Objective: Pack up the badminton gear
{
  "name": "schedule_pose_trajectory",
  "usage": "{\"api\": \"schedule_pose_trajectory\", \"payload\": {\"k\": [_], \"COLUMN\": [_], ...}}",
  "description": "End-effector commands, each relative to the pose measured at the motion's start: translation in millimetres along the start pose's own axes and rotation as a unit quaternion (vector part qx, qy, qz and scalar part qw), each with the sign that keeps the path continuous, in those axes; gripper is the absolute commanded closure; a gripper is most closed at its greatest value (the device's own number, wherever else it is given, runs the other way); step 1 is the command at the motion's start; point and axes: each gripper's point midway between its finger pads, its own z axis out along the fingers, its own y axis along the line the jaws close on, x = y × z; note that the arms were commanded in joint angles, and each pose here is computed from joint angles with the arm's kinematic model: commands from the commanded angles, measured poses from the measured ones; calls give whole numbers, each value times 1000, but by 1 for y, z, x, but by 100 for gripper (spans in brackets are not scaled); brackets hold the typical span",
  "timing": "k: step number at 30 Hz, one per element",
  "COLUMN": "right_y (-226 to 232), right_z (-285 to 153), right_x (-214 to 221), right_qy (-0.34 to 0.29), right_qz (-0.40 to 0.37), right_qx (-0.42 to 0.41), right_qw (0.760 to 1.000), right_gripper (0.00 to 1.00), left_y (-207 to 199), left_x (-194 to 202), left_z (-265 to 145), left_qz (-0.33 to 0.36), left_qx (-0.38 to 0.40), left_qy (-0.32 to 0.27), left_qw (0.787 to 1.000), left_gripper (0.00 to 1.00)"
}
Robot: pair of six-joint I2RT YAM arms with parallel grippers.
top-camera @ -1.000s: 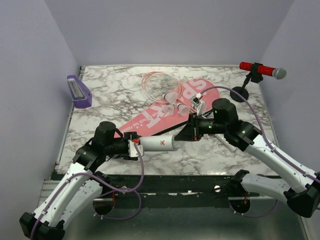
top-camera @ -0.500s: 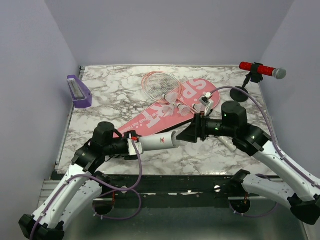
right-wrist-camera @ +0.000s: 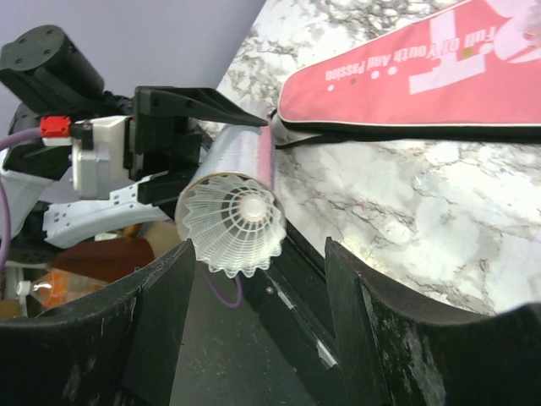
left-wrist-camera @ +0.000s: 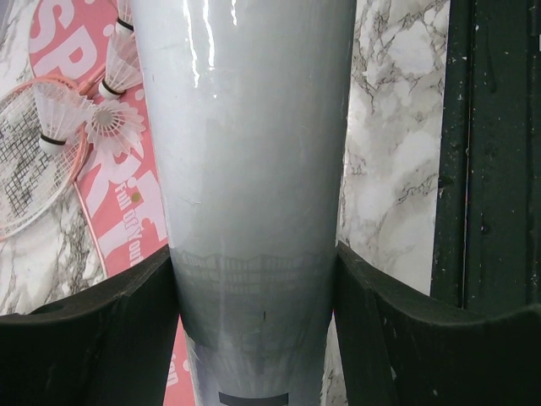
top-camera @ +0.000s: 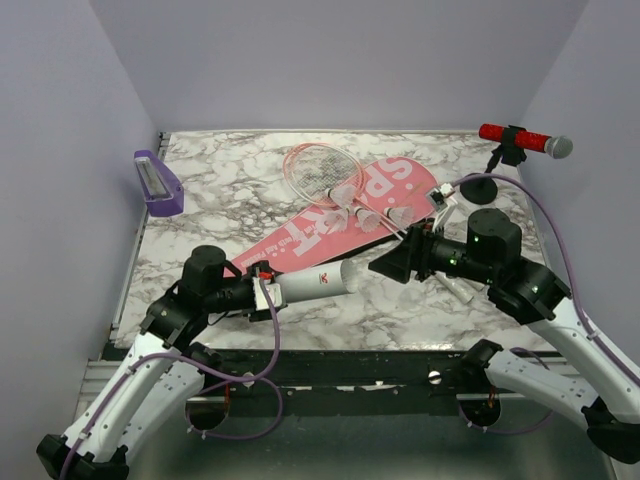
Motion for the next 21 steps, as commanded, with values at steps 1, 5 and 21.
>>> {"api": "schedule_pose_trajectory", "payload": {"k": [1, 5, 21], "right_y": [-13, -32, -18], "right_z": [-8, 1, 51], "right_x": [-9, -2, 28], "right_qy": [-30, -27, 38], "right_qz": [-6, 6, 47], "right_qx": [48, 76, -38], "right_qw": [998, 997, 997], "right_gripper": [29, 29, 30], "left_y": [0, 0, 2], "left_x": [-20, -23, -24], "left_z": [-2, -3, -1], "left_qz": [8, 7, 1], "left_qx": [3, 2, 3], "left_qy": [-38, -41, -43], "left_qw": [999, 999, 999], "left_gripper": [50, 50, 51]}}
